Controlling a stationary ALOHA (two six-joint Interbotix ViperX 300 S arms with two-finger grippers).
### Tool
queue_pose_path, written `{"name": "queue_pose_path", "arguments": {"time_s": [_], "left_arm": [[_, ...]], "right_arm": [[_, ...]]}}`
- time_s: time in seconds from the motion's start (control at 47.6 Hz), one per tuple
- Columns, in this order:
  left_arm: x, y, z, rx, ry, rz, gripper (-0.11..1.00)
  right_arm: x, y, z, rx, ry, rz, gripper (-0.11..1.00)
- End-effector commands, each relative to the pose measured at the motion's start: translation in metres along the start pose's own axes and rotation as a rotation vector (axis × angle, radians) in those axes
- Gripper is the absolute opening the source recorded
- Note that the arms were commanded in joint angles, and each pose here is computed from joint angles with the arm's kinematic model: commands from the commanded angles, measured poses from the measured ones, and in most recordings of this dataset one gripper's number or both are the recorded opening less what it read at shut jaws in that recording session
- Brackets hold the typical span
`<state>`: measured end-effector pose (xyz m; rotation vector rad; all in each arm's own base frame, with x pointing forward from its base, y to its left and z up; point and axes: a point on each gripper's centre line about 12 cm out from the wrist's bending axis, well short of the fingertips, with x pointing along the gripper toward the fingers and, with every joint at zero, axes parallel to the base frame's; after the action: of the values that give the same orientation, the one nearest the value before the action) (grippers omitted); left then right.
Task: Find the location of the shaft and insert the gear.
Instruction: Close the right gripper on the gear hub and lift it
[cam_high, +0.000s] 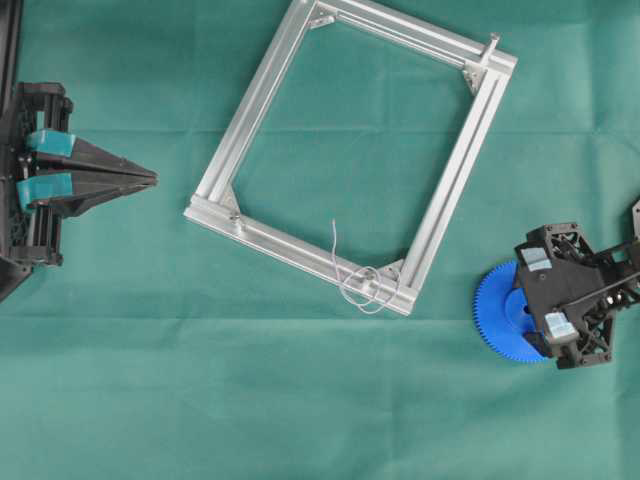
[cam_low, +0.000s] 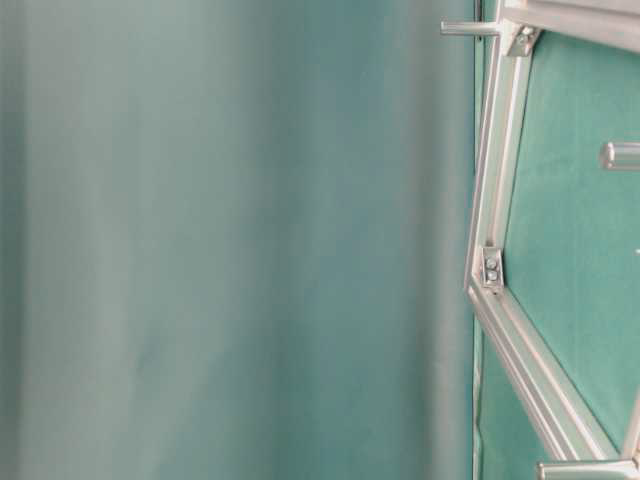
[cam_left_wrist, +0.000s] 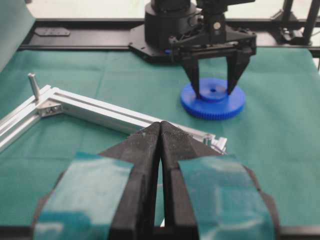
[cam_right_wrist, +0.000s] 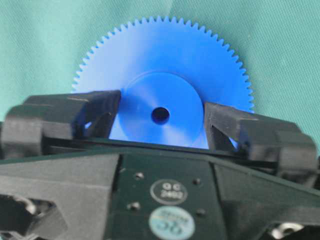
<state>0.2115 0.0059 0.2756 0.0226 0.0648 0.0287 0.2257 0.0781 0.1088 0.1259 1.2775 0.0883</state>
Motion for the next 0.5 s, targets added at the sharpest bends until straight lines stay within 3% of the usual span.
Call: {"name": "queue_pose_path", "arguments": {"time_s": [0.0, 0.483], "left_arm": [[0.0025, 0.0009, 0.0100, -0.002, -0.024, 0.004, 0.01], [0.0028, 0.0010, 0.0117, -0.002, -0.023, 0.004, 0.01]], "right_arm": [[0.0004, 0.0006, 0.0016, -0.009, -0.003, -0.001, 0.68], [-0.0061, 0.0044, 0.0089, 0.013, -0.007, 0.008, 0.68]]}}
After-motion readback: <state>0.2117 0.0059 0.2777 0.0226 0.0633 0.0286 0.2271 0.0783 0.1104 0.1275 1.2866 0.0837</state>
